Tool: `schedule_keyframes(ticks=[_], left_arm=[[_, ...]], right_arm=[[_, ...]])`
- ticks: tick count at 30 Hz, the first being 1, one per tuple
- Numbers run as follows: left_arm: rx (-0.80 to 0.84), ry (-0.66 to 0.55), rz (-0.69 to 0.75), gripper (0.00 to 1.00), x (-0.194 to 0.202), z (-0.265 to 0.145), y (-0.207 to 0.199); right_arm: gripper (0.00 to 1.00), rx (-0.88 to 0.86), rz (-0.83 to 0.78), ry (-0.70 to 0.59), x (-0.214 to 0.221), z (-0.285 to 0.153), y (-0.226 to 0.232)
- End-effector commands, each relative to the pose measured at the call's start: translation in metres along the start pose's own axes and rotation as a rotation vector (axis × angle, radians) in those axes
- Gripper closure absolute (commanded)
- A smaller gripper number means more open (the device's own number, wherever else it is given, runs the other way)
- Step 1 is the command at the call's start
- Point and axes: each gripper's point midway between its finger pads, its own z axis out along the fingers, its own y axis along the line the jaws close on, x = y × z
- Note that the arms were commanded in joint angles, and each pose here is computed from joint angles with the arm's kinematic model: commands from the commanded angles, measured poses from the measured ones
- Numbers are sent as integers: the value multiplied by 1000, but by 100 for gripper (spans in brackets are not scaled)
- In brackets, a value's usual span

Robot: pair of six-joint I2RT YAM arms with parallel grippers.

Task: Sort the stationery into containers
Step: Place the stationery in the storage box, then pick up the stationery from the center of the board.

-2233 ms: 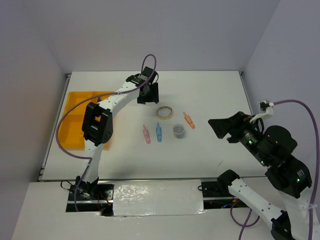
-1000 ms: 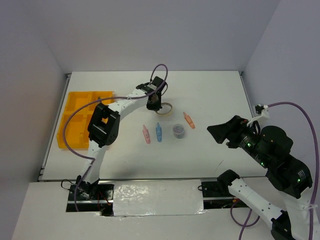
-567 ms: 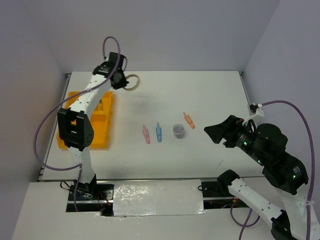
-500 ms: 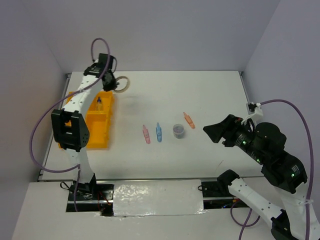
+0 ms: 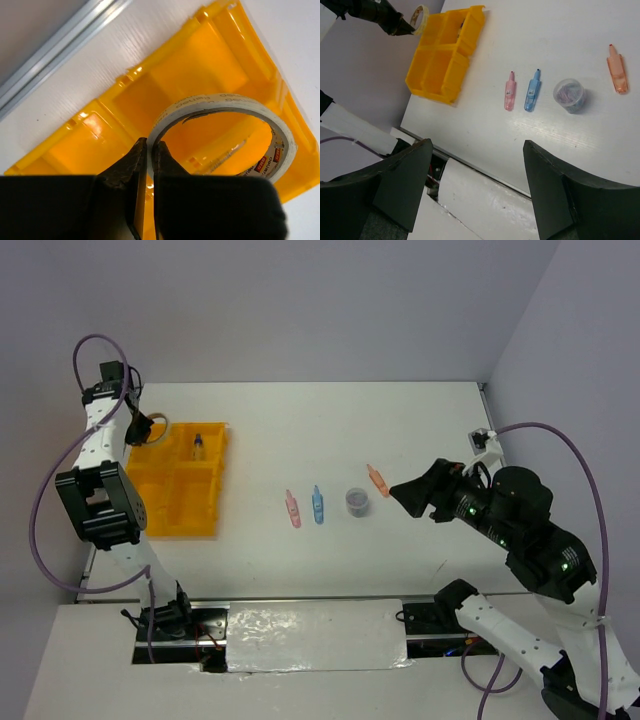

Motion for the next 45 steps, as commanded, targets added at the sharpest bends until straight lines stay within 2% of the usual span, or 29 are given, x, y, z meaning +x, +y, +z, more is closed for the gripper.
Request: schedule_keyframes(ticks=[1,8,10,18,23,27,28,30,31,33,35,36,38,41,42,45], left_arm=[[-6,-46,-16,82,-23,-7,10],[5,-30,8,67,-26,11,8],[10,-29,9,51,-25,15,7],[59,-20,10,23,-22,17,-1],[169,-60,41,13,-28,-21,-20],[292,-110,195,3,-14,-71,-72],[355,-125,266,1,1,-94,-102],[429,-131,357,1,22,-115,-131],[511,-141,440,1,51,-140,-161],[644,-111,523,1,87,-165,-191],[798,-76,614,1,141,-197,-225],[858,-52,654,1,165,-209,-234],[958,-9,802,1,246,-244,-257],[995,22,889,1,298,-263,-266],[1040,69,945,1,336,-275,-267],[1083,79,1034,1,392,-294,-267]], right_arm=[[19,-53,-38,-4,-7,12,11],[19,-60,-73,7,-15,18,18],[19,-72,-72,15,-16,21,21],[19,-84,-61,45,-10,29,22],[19,-60,-69,52,-8,32,17],[19,22,-74,63,-7,40,2],[19,47,-71,65,-7,40,-3],[18,108,-54,58,-9,41,-12],[16,192,-36,37,-13,37,-26],[10,276,-27,18,-17,33,-39],[0,416,-8,-5,-23,20,-59],[0,442,-4,-26,-29,14,-61],[0,469,1,-68,-37,0,-64],[0,470,16,-121,-45,-18,-62],[0,472,15,-130,-48,-25,-61],[0,509,-19,-109,-46,-33,-67]])
